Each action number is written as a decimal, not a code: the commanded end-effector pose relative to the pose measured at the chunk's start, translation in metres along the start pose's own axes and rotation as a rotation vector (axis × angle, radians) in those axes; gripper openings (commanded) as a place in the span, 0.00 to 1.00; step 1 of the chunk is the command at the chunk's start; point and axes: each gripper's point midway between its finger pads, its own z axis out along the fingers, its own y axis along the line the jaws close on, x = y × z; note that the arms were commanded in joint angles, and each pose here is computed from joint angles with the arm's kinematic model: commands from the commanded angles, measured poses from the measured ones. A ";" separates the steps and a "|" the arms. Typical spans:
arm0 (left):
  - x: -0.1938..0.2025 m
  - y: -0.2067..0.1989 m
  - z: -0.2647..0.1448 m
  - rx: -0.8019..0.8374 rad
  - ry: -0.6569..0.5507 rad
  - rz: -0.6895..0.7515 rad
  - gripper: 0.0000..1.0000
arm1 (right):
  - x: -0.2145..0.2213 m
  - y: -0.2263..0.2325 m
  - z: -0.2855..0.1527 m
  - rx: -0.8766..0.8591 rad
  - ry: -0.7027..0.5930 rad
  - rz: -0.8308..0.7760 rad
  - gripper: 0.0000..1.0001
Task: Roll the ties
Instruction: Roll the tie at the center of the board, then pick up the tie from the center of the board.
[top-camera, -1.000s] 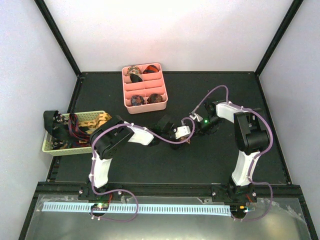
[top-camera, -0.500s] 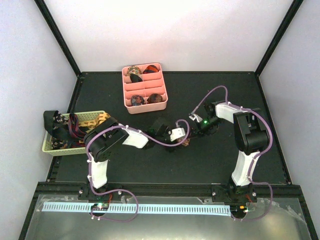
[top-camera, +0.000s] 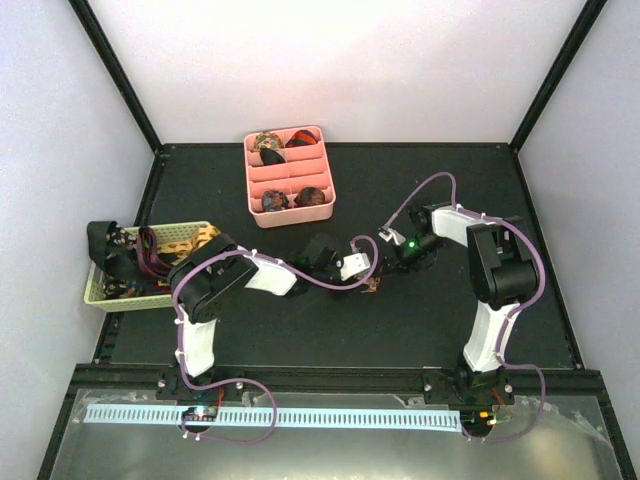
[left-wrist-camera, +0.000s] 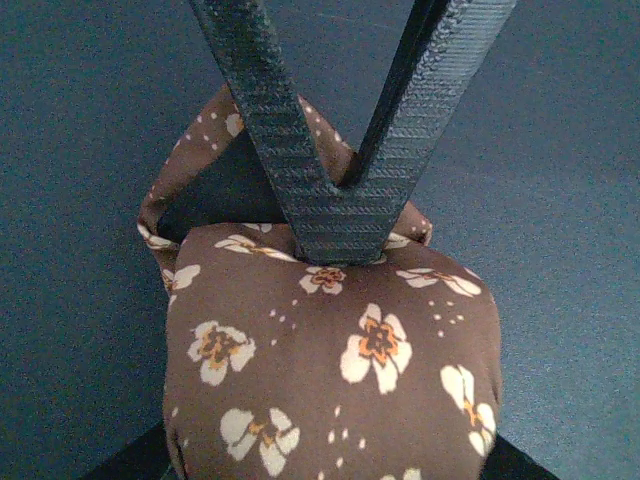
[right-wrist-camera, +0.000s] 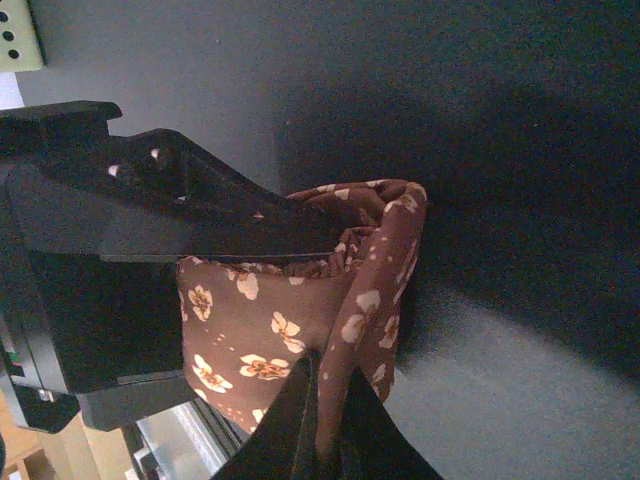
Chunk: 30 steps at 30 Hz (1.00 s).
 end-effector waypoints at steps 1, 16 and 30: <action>0.015 0.001 0.008 0.012 0.046 -0.038 0.23 | 0.008 -0.012 0.004 0.037 0.021 0.025 0.05; 0.042 -0.004 0.012 0.042 0.132 0.010 0.16 | -0.018 -0.040 -0.009 0.078 -0.041 0.096 0.31; 0.041 0.008 0.019 -0.004 0.178 -0.033 0.15 | 0.003 -0.013 -0.008 -0.088 -0.015 0.106 0.61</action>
